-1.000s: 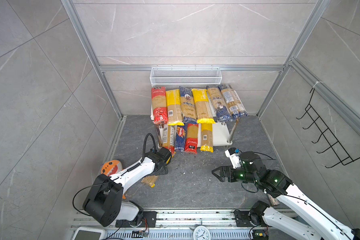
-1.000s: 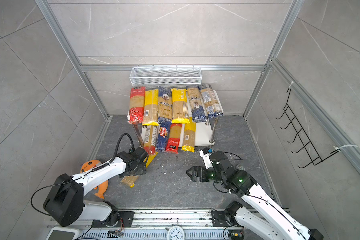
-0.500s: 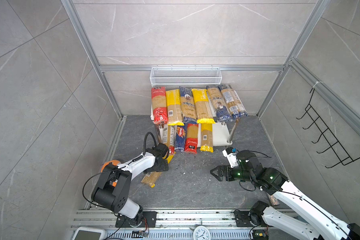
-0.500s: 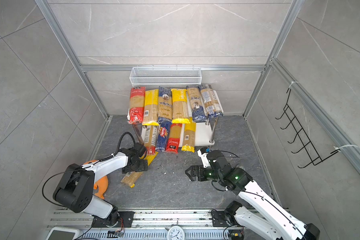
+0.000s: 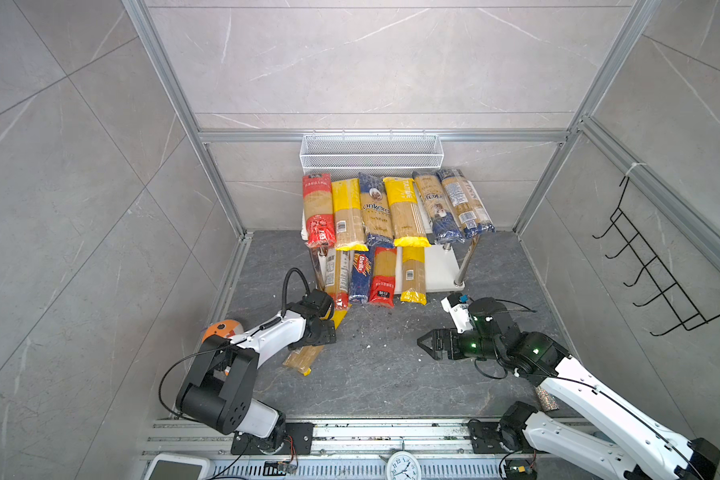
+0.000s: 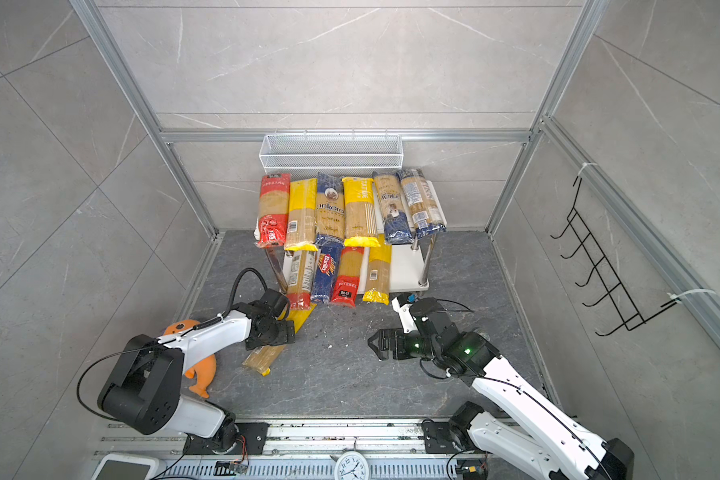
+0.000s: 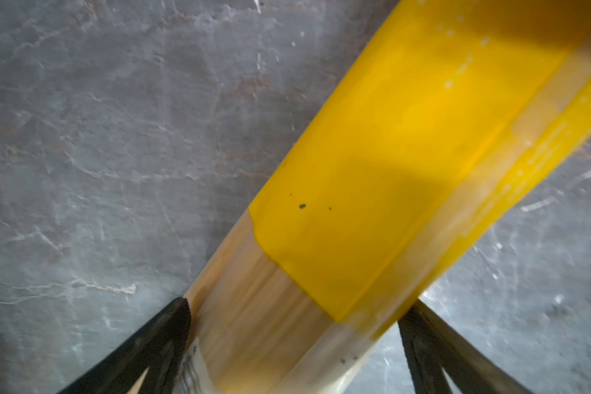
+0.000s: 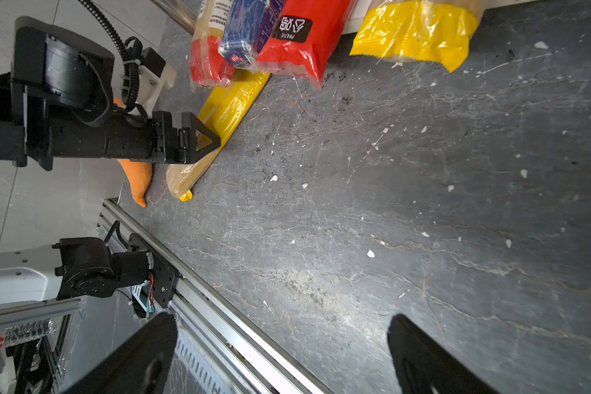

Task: Place and organize the pasta boxes and bags onto the shelf
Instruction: 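Lower the left gripper onto the remaining yellow-banded bag and grasp its end, then lift the yellow-banded bag upright with the left gripper toward the shelf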

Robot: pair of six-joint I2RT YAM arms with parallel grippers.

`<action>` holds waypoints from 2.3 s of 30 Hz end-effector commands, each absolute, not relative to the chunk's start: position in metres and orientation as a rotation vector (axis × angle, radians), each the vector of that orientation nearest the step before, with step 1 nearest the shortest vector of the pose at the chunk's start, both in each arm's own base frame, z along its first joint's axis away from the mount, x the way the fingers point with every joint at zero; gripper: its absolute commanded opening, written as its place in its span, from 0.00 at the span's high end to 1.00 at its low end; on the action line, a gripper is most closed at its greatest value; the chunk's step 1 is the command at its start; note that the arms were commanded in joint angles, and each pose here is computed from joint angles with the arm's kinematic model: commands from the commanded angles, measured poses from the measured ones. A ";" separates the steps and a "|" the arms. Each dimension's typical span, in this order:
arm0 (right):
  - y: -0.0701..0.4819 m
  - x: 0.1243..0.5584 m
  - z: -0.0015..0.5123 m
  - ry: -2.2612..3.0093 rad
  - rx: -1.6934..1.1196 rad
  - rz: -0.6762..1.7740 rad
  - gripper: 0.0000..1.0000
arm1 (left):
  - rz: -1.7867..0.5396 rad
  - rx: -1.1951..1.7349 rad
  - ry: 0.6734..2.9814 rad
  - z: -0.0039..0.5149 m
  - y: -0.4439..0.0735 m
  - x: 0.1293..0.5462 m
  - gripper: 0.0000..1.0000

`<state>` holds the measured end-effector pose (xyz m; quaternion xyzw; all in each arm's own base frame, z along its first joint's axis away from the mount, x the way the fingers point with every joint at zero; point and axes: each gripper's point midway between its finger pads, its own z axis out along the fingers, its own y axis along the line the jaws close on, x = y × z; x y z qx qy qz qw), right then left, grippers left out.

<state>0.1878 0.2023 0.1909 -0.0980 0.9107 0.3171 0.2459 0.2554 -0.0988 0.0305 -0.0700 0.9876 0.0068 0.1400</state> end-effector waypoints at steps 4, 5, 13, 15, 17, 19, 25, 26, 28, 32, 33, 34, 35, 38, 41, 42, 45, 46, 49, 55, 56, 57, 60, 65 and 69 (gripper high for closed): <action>0.206 0.185 0.207 2.441 -0.285 0.913 0.00 | -0.155 -0.161 2.856 0.049 -0.135 0.223 0.10; 0.205 0.184 0.206 2.444 -0.281 0.913 0.00 | -0.167 -0.147 2.848 0.054 -0.140 0.221 0.10; 0.199 0.176 0.213 2.427 -0.274 0.926 0.00 | -0.009 -0.080 2.812 0.069 -0.134 0.209 0.01; 0.197 0.174 0.214 2.419 -0.270 0.932 0.00 | 0.041 -0.086 2.805 0.066 -0.127 0.206 0.00; 0.196 0.172 0.215 2.416 -0.267 0.936 0.00 | 0.054 -0.101 2.778 0.064 -0.122 0.207 0.00; 0.195 0.171 0.216 2.415 -0.266 0.938 0.00 | 0.025 -0.108 2.740 0.063 -0.123 0.210 0.00; 0.191 0.168 0.221 2.407 -0.261 0.936 0.00 | 0.002 -0.100 2.694 0.053 -0.129 0.223 0.00; 0.191 0.167 0.222 2.405 -0.259 0.933 0.00 | 0.014 -0.099 2.696 0.050 -0.129 0.225 0.00; 0.189 0.167 0.225 2.400 -0.255 0.933 0.00 | 0.019 -0.091 2.697 0.045 -0.132 0.229 0.00; 0.187 0.166 0.226 2.404 -0.246 0.921 0.00 | -0.012 -0.097 2.714 0.029 -0.136 0.233 0.00; 0.187 0.166 0.227 2.404 -0.247 0.920 0.00 | -0.017 -0.100 2.719 0.025 -0.137 0.233 0.00; 0.186 0.166 0.227 2.405 -0.243 0.919 0.00 | -0.020 -0.103 2.727 0.022 -0.137 0.232 0.00; 0.186 0.166 0.227 2.407 -0.242 0.919 0.00 | -0.026 -0.109 2.736 0.018 -0.136 0.230 0.00; 0.187 0.166 0.229 2.407 -0.241 0.925 0.00 | -0.047 -0.134 2.762 0.006 -0.134 0.220 0.00; 0.188 0.167 0.232 2.402 -0.238 0.929 0.00 | -0.066 -0.166 2.791 -0.006 -0.131 0.209 0.03; 0.188 0.168 0.233 2.402 -0.238 0.930 0.00 | -0.063 -0.175 2.798 -0.010 -0.128 0.206 0.07; 0.189 0.167 0.234 2.406 -0.237 0.934 0.00 | -0.097 -0.178 2.823 -0.018 -0.131 0.197 0.34; 0.188 0.166 0.234 2.409 -0.236 0.932 0.00 | -0.103 -0.179 2.832 -0.020 -0.132 0.195 0.40; 0.185 0.164 0.235 2.407 -0.223 0.928 0.00 | -0.118 -0.154 2.855 -0.023 -0.135 0.187 0.52; 0.179 0.162 0.238 2.402 -0.198 0.912 0.00 | -0.176 -0.105 2.870 -0.019 -0.144 0.172 0.91; 0.179 0.163 0.237 2.405 -0.195 0.912 0.00 | -0.193 -0.101 2.866 -0.016 -0.146 0.171 0.93; 0.180 0.162 0.238 2.404 -0.196 0.917 0.00 | -0.205 -0.094 2.867 -0.014 -0.147 0.168 1.00; 0.183 0.163 0.238 2.408 -0.196 0.932 0.00 | -0.289 -0.073 2.849 0.000 -0.153 0.161 1.00; 0.189 0.165 0.242 2.402 -0.195 0.974 0.00 | -0.531 -0.063 2.763 0.035 -0.163 0.151 1.00; 0.191 0.166 0.248 2.387 -0.196 0.990 0.00 | -0.688 -0.056 2.655 0.068 -0.163 0.145 1.00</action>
